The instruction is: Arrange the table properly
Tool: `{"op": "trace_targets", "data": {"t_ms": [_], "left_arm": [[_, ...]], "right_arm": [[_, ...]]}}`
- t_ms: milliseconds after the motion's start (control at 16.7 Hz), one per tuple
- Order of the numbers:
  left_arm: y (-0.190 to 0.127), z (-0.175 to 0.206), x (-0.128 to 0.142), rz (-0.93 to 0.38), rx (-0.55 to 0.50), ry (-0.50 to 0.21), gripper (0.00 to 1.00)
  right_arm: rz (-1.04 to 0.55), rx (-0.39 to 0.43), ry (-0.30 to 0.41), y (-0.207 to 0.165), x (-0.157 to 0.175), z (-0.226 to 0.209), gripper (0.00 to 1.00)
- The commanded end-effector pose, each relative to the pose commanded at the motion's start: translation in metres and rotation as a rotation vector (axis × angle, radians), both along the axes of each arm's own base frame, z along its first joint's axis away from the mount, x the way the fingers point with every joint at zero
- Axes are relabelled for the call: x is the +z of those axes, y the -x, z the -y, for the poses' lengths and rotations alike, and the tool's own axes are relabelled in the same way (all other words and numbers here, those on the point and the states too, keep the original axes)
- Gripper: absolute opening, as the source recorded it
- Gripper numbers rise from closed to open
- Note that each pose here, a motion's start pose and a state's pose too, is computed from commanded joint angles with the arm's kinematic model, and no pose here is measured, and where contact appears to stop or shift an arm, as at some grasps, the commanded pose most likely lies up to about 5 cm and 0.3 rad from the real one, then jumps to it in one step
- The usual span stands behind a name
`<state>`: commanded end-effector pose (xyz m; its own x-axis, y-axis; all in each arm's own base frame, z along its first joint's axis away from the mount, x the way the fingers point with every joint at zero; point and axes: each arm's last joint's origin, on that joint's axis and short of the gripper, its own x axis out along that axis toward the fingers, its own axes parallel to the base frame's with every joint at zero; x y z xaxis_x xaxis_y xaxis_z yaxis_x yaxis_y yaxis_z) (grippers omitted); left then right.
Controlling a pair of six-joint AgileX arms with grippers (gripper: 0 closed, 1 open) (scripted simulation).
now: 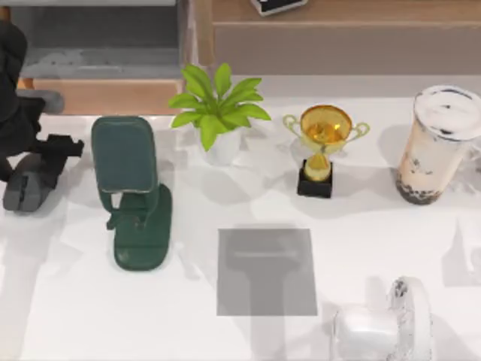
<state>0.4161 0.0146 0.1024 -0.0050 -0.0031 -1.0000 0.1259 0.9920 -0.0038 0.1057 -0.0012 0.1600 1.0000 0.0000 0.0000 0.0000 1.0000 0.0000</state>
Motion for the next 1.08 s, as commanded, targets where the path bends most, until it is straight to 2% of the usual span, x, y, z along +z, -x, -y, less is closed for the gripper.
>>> {"op": "trace_targets", "data": {"t_ms": [480, 540, 720, 1080], "left_arm": [[0.0, 0.0, 0.0, 0.0, 0.0, 0.0, 0.0], [-0.001, 0.001, 0.011, 0.023, -0.003, -0.001, 0.0], [-0.002, 0.001, 0.021, 0.023, -0.003, -0.001, 0.0], [-0.004, 0.001, 0.074, -0.001, -0.004, 0.0, 0.0]], "right_arm": [[0.0, 0.0, 0.0, 0.0, 0.0, 0.0, 1.0], [0.0, 0.0, 0.0, 0.0, 0.0, 0.0, 1.0], [0.0, 0.0, 0.0, 0.0, 0.0, 0.0, 1.0], [0.0, 0.0, 0.0, 0.0, 0.0, 0.0, 1.0]]}}
